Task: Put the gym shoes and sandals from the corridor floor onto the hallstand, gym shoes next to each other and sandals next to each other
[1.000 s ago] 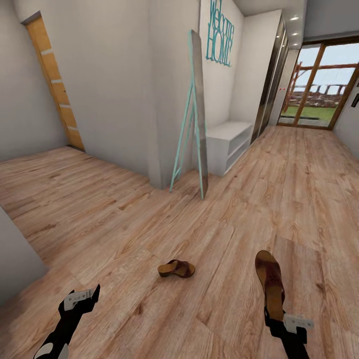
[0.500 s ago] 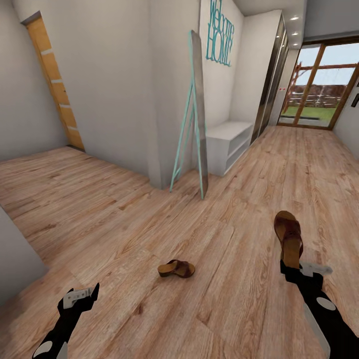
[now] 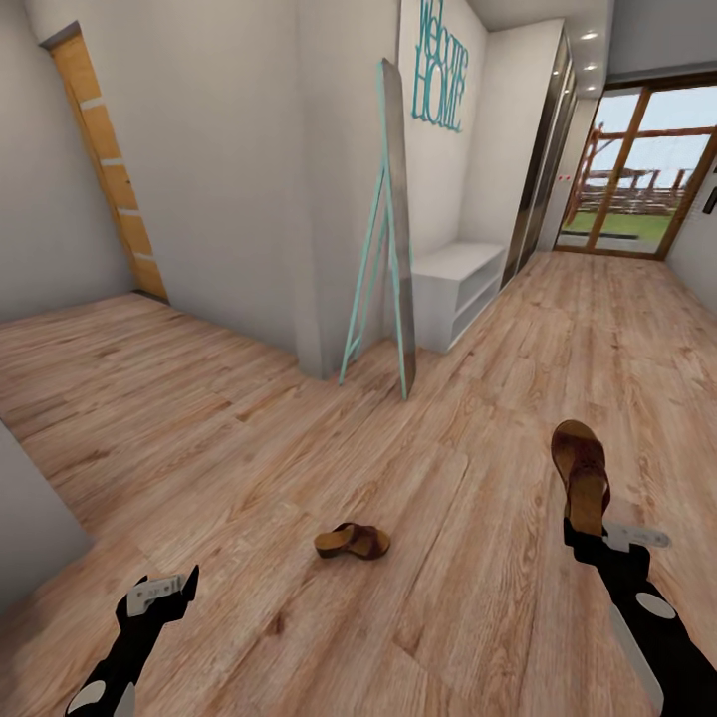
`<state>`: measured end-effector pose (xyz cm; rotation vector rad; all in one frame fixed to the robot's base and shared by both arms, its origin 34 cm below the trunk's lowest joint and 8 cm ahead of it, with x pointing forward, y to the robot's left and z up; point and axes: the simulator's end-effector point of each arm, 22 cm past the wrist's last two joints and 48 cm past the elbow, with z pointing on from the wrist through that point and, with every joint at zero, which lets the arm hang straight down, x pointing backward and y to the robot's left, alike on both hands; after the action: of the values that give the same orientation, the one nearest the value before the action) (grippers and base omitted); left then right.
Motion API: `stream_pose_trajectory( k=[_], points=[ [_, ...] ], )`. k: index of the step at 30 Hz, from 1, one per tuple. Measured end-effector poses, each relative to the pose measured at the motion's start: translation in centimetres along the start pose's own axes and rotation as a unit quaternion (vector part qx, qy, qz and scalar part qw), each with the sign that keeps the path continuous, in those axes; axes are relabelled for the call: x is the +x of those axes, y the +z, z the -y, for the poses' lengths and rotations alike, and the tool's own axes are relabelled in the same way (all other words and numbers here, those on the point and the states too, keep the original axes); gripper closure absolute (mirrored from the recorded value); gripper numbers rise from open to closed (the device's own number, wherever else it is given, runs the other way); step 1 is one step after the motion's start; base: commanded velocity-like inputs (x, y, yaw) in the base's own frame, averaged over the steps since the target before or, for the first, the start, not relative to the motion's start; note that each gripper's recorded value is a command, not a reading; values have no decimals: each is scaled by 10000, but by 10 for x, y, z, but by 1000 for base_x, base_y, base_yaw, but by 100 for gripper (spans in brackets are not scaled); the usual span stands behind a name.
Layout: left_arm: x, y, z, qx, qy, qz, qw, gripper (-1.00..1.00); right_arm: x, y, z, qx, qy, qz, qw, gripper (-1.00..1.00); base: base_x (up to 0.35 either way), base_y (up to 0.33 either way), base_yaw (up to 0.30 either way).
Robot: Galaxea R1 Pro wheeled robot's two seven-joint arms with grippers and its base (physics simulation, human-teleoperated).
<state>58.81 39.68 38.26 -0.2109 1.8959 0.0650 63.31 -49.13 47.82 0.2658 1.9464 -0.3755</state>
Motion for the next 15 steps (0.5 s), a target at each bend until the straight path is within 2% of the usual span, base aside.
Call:
stream_pose_trajectory(
  k=[5, 15],
  points=[
    [0, 0, 0, 5, -7, 5, 10000, -100, -1, 0, 0, 3, 10, 7, 10000, 100, 315, 0, -79],
    [0, 0, 1, 13, -8, 5, 10000, -100, -1, 0, 0, 7, 14, 14, 10000, 100, 336, 0, -248]
  ],
)
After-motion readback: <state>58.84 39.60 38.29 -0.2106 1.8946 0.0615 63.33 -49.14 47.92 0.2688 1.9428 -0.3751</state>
